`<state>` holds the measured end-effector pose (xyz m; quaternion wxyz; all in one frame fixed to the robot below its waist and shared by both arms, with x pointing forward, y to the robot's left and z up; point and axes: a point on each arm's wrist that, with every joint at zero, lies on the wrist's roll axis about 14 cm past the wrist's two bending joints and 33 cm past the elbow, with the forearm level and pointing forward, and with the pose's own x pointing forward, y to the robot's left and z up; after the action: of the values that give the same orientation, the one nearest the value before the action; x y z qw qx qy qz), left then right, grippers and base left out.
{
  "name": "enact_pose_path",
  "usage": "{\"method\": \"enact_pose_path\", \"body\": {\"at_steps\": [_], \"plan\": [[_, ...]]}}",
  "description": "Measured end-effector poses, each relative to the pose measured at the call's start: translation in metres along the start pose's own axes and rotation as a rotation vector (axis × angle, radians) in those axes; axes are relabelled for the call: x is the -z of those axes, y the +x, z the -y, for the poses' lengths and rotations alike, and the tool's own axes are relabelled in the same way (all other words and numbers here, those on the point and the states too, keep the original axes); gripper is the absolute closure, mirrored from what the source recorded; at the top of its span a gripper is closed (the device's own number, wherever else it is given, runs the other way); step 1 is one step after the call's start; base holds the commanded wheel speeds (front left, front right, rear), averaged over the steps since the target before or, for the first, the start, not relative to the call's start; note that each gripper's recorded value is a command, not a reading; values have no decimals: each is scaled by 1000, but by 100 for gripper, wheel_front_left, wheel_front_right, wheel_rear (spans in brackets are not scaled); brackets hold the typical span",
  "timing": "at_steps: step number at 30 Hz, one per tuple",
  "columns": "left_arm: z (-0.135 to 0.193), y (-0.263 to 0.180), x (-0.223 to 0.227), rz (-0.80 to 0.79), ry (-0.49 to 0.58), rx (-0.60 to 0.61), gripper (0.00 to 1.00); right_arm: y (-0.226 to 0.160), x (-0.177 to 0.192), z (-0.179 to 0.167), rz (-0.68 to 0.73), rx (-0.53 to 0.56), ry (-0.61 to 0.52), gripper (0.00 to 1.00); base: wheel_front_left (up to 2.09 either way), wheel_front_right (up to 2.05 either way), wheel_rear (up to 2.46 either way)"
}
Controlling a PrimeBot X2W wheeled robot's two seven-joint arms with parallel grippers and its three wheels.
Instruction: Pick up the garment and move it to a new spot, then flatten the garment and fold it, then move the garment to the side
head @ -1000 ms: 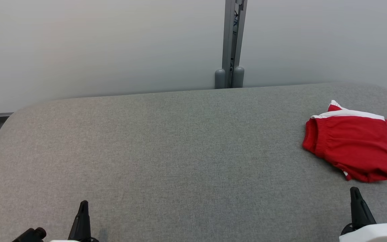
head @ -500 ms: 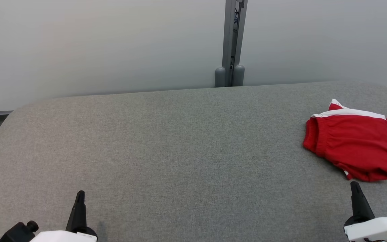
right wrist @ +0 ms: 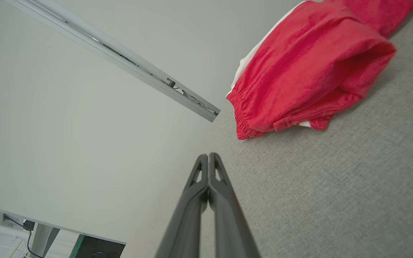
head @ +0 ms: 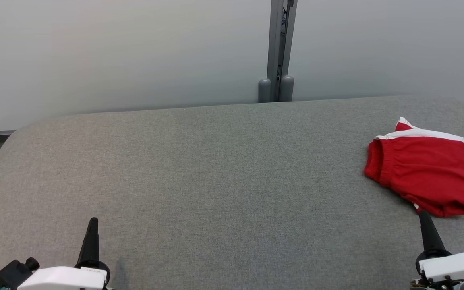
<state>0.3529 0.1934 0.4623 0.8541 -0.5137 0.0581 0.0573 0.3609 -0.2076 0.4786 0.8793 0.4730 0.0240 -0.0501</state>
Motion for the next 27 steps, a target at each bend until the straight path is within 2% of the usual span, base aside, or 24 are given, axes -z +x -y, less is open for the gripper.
{"method": "enact_pose_path", "body": {"at_steps": [27], "plan": [[17, 14, -11, 0, -244, 61, 100, 12, -3, -13, -14, -39, 289, 100, 0, 0, 0]]}}
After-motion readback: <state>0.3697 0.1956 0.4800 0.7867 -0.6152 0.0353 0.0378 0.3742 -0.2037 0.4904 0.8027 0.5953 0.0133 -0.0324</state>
